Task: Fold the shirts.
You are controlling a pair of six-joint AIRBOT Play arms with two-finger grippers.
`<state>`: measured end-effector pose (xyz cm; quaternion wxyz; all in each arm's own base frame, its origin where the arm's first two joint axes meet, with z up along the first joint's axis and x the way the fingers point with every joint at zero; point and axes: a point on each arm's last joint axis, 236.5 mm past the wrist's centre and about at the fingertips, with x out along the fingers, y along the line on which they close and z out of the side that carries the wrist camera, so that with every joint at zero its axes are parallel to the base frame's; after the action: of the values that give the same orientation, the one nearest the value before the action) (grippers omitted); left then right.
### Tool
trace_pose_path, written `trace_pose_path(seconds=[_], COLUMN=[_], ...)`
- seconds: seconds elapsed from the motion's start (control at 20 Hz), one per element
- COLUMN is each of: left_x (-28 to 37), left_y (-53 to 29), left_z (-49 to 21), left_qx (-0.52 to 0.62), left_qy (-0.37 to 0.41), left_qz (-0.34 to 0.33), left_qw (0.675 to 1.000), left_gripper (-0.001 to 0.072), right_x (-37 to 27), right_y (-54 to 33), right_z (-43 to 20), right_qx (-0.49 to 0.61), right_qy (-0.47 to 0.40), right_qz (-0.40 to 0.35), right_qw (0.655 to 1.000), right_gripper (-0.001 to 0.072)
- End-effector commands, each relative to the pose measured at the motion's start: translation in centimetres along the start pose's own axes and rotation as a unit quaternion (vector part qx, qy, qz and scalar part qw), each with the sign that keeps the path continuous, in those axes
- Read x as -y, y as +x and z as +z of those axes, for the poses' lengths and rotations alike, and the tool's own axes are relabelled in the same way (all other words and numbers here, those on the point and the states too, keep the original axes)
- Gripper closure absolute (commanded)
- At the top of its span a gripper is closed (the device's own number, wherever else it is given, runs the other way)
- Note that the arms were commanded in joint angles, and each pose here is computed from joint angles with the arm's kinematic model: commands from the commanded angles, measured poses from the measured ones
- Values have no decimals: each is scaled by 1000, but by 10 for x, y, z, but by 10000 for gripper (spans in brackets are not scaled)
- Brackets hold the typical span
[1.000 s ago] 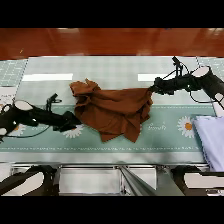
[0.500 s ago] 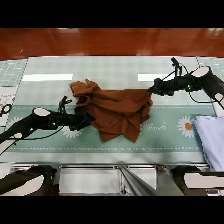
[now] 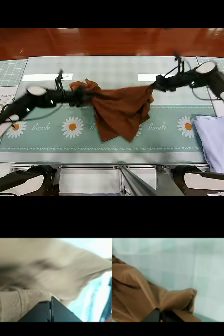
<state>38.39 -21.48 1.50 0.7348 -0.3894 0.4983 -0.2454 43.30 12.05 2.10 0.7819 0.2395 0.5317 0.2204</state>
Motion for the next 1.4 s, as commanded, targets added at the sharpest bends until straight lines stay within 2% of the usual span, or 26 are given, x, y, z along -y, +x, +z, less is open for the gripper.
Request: trace_pose_path(seconds=[0.0,0.15,0.35,0.5,0.65,0.85,0.9,1.0,1.1,1.35], left_x=[103,213,333,380,405,409,404,386,362,309], left_y=[-65,-170,-320,-391,-430,-452,-454,-450,-435,-393], left_z=[63,105,81,34,-19,-85,-97,-114,-125,-100], left_qx=[63,184,331,402,445,478,482,472,433,356], left_qy=[112,224,362,421,456,502,507,501,493,432], left_qz=[-78,-126,-153,-151,-144,-82,-57,-14,21,41], left_qw=[989,949,857,799,757,716,712,725,755,828], left_gripper=[686,687,687,687,687,687,687,686,687,686], right_x=[-62,-155,-237,-270,-289,-299,-299,-296,-288,-246], right_y=[-77,-192,-340,-401,-432,-451,-451,-449,-439,-363], right_z=[49,81,63,19,-28,-81,-90,-102,-106,-91], right_qx=[80,184,327,389,414,419,414,404,387,284], right_qy=[-95,-193,-289,-323,-346,-367,-366,-365,-356,-311], right_qz=[-3,-2,-62,-78,-81,-87,-88,-90,-90,-64], right_qw=[992,964,898,859,838,826,828,834,846,905], right_gripper=[672,672,672,672,672,672,671,671,671,672])
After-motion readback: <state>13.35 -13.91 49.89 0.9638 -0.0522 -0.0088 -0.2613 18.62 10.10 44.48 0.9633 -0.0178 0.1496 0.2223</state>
